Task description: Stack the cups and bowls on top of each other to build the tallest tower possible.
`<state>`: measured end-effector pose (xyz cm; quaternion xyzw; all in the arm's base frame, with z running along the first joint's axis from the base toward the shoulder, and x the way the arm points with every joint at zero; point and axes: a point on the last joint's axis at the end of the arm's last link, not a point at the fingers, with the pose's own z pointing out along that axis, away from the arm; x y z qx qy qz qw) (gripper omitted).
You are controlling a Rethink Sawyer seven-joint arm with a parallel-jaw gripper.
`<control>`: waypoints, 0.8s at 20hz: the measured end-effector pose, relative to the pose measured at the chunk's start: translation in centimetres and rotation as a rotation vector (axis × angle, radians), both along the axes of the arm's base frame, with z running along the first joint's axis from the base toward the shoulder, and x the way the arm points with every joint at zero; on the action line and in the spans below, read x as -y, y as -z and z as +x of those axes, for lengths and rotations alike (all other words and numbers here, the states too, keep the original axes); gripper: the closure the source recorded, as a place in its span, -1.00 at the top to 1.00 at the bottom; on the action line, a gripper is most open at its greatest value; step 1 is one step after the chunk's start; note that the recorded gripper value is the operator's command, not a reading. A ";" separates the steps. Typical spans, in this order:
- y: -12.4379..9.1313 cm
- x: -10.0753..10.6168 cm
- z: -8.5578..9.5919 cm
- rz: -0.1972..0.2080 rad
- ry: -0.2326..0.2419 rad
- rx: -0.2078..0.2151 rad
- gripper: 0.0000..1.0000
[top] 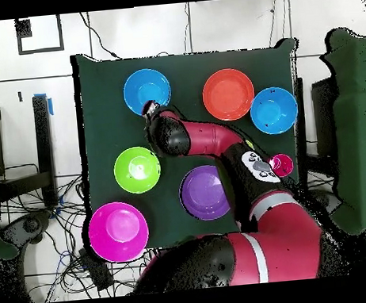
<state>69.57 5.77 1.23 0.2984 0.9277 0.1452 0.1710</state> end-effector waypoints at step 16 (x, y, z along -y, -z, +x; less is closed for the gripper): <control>0.8 -2.4 -0.1 0.000 -0.017 0.040 1.00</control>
